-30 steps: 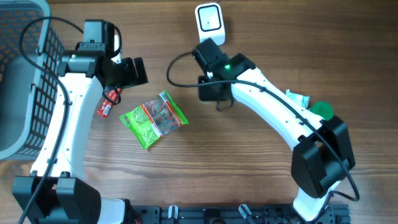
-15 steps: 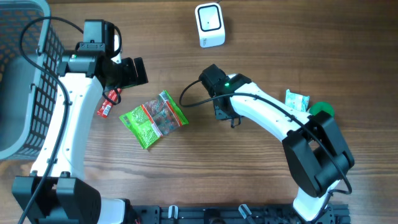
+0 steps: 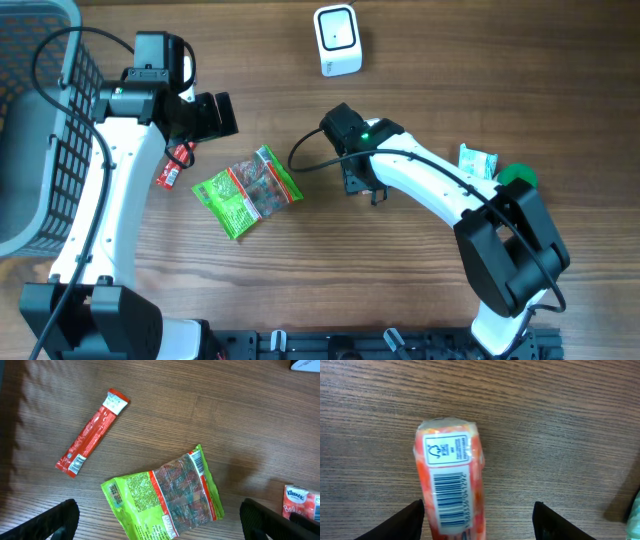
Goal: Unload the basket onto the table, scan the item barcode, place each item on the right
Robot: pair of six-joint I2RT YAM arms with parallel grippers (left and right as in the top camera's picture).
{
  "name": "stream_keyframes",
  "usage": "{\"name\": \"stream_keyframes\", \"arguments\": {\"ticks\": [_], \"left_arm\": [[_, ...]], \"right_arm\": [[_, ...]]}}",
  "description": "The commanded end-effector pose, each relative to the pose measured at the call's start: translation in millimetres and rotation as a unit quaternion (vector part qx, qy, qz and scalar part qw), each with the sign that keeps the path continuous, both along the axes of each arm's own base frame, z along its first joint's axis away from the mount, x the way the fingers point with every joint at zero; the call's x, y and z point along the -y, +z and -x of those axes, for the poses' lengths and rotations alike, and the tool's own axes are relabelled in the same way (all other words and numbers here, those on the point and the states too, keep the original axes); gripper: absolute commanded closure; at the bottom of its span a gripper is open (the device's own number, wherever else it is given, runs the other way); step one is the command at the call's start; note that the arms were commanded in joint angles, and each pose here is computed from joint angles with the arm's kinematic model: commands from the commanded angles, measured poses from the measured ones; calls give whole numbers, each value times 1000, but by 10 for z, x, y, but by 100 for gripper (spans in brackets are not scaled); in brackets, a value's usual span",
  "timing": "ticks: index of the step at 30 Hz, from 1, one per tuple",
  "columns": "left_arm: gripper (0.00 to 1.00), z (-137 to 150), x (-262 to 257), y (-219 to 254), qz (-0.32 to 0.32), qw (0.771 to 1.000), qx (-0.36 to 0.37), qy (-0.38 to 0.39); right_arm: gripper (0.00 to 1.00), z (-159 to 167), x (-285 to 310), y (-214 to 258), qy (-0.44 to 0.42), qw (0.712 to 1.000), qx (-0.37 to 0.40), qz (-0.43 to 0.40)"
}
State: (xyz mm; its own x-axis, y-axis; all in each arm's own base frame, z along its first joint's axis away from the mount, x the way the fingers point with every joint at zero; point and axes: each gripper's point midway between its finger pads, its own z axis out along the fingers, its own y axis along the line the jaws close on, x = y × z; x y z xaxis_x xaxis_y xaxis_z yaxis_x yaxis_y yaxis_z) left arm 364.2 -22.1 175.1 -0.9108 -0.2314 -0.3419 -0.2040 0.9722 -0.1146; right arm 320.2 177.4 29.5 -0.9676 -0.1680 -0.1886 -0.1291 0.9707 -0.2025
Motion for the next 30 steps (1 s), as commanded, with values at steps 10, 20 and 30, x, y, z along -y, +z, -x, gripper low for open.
{"name": "stream_keyframes", "arguments": {"ticks": [10, 20, 30], "left_arm": [[0, -7, -7, 0, -2, 1000, 1, 2], [0, -7, -7, 0, -2, 1000, 1, 2], [0, -7, -7, 0, -2, 1000, 1, 2]], "right_arm": [[24, -294, -503, 911, 42, 990, 62, -119], [84, 53, -1505, 850, 90, 933, -28, -346], [88, 328, -2082, 252, 52, 933, -52, -352]]}}
